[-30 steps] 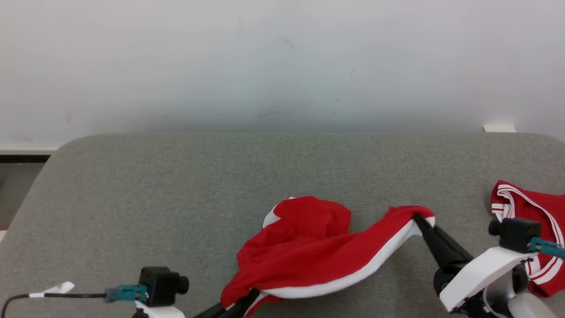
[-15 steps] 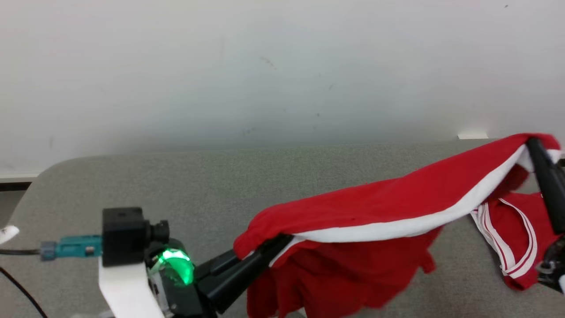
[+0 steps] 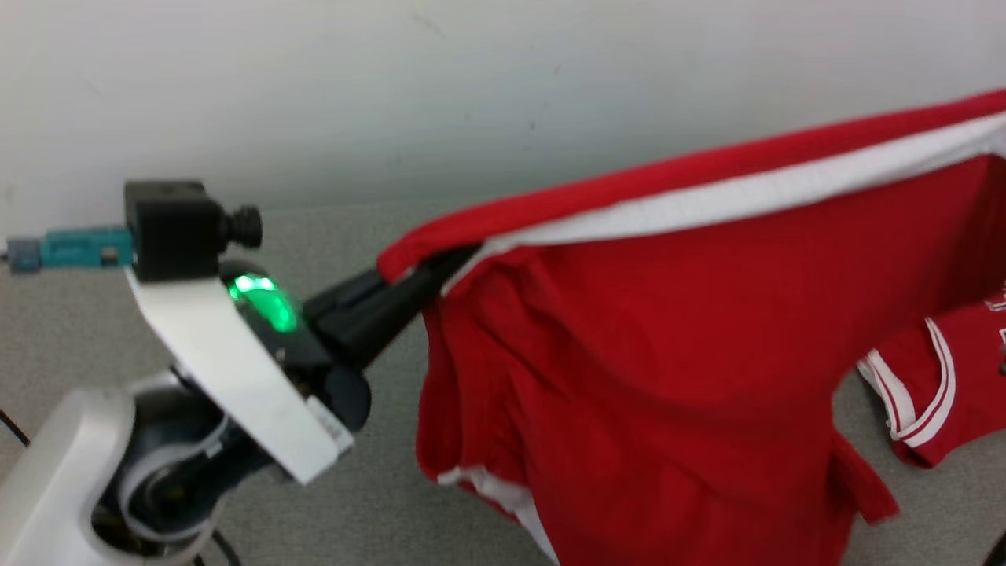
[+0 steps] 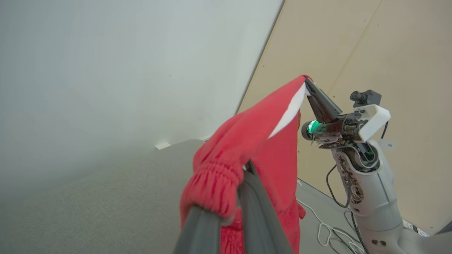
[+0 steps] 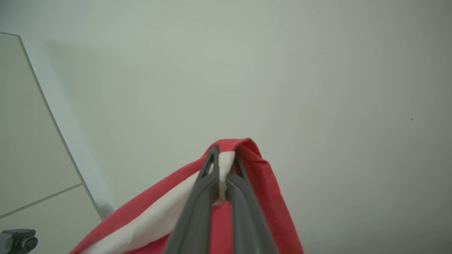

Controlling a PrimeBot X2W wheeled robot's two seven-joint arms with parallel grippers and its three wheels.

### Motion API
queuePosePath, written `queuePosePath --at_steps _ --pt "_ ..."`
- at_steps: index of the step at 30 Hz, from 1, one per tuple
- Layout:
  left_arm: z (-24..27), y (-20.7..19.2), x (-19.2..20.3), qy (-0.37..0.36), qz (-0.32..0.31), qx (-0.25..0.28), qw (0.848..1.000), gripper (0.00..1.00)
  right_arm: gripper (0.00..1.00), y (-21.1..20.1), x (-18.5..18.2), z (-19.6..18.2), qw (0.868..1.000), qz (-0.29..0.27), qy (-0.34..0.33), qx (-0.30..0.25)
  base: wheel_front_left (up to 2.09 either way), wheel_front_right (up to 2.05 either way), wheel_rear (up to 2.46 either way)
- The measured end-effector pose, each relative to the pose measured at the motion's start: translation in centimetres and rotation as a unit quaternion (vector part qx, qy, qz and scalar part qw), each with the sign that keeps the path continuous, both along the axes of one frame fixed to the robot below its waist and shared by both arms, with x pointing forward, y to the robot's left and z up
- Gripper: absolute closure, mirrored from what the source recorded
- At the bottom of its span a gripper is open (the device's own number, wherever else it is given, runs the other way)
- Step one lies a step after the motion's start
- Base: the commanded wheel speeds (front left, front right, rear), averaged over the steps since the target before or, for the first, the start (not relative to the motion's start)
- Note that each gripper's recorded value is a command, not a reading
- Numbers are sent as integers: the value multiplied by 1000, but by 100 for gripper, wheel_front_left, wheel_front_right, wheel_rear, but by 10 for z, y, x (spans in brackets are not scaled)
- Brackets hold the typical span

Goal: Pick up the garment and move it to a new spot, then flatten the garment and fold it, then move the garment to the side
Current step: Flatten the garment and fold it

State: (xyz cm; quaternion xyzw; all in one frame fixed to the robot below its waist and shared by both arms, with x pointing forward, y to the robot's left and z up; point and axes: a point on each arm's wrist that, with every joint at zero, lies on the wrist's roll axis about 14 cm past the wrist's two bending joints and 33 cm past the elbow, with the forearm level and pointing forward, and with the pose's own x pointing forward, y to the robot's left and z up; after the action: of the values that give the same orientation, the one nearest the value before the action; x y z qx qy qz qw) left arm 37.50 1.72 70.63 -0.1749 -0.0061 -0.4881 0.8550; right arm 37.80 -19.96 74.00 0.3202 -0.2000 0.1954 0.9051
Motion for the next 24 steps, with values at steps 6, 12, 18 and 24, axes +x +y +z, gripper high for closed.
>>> queuePosePath --at_steps 6,12,18,24 --pt "-15 -4 108 4 61 22 998 100 100 14 107 -7 998 -15 47 -37 0 0 0" --pt "-35 -9 210 -23 141 7 990 100 100 25 205 -24 996 -43 67 -50 0 0 0" --pt "-78 -4 266 -49 206 10 977 100 100 43 254 -85 991 -48 114 -57 0 0 0" --pt "-162 -18 249 -2 187 55 981 100 100 58 238 -169 980 -30 190 -60 0 0 0"
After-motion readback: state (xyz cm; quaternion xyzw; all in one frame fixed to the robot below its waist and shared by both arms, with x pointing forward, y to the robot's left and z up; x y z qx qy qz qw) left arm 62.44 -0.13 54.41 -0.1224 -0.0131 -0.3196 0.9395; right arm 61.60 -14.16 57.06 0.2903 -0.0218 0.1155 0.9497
